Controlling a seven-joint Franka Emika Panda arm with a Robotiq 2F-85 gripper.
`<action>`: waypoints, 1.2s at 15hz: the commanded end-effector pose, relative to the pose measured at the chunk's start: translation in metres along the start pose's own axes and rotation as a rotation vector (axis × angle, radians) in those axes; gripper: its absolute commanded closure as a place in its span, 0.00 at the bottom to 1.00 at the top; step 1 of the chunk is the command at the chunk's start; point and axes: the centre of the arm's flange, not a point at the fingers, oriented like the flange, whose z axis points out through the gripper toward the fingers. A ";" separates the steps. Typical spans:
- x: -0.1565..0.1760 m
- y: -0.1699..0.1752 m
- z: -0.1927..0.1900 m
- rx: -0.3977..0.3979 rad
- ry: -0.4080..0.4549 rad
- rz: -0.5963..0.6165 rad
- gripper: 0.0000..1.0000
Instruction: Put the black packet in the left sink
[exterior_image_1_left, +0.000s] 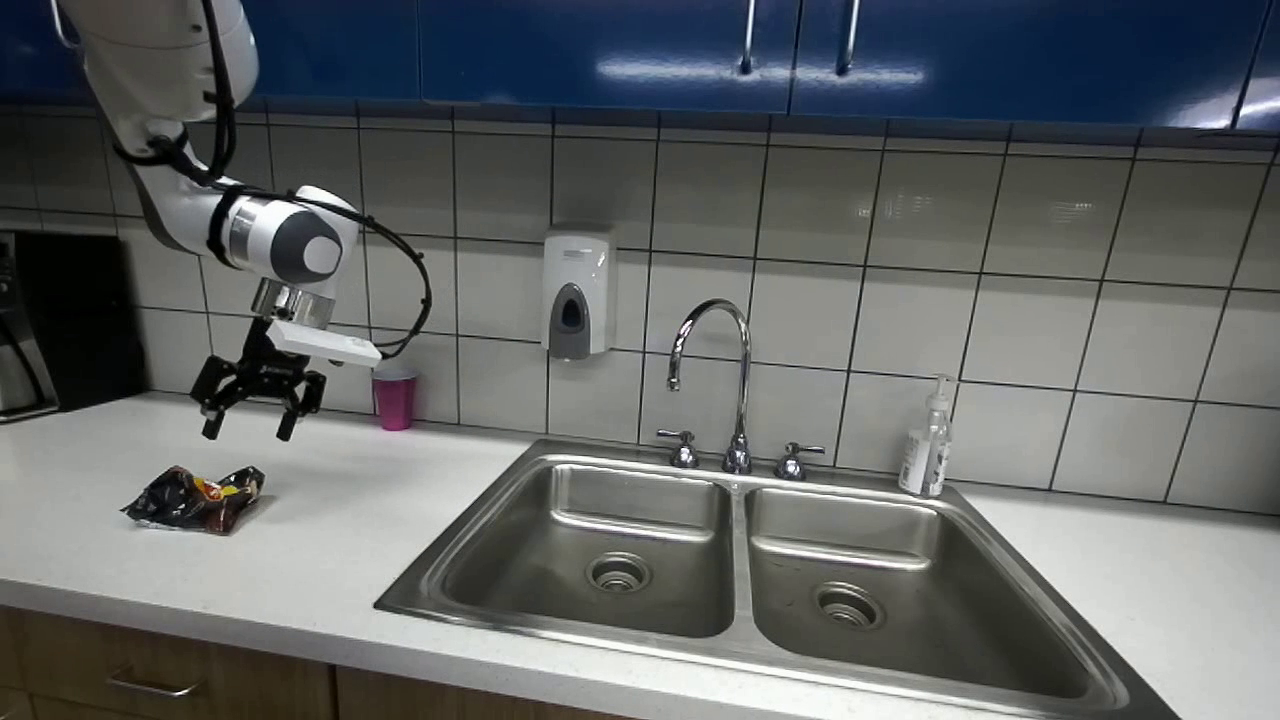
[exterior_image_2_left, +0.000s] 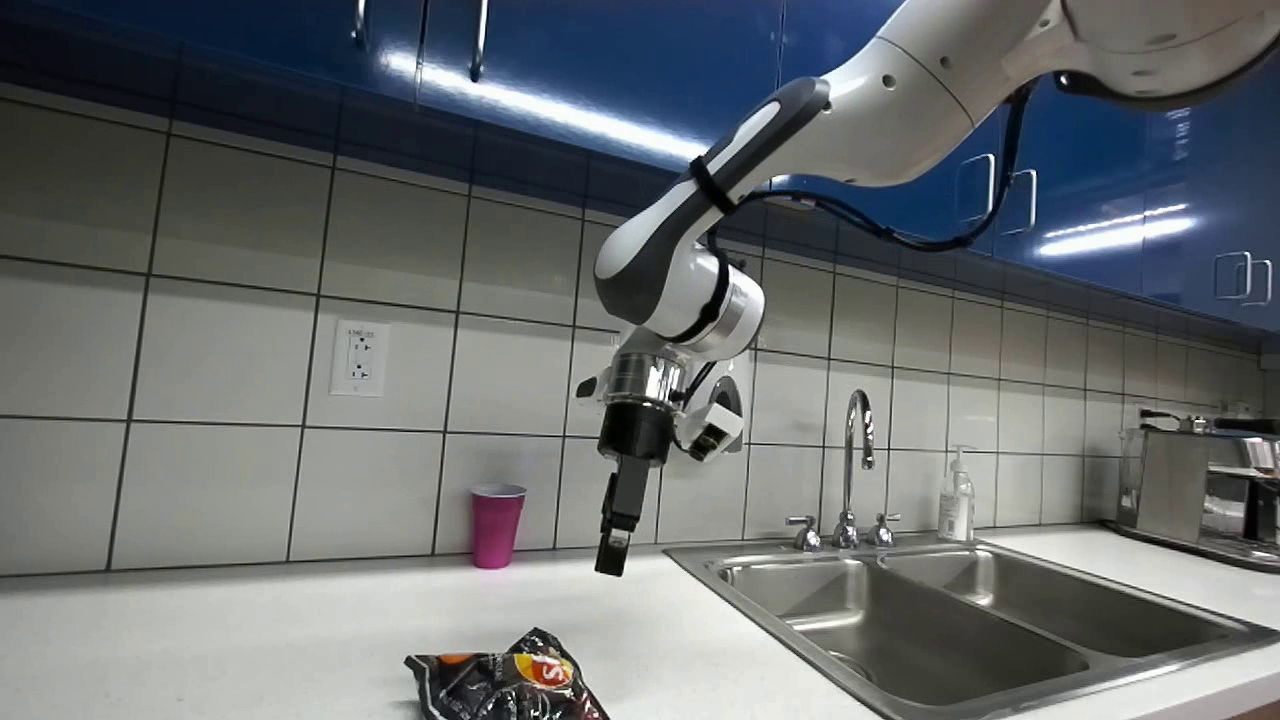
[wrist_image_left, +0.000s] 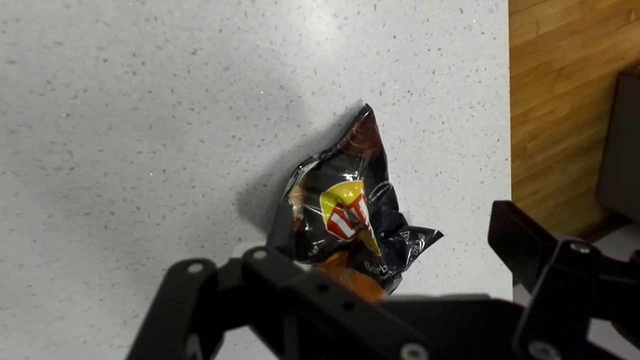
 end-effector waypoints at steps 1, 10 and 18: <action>0.022 0.010 0.013 0.016 -0.037 -0.100 0.00; 0.061 -0.002 0.060 -0.048 -0.120 -0.223 0.00; 0.082 -0.014 0.090 -0.063 -0.097 -0.266 0.00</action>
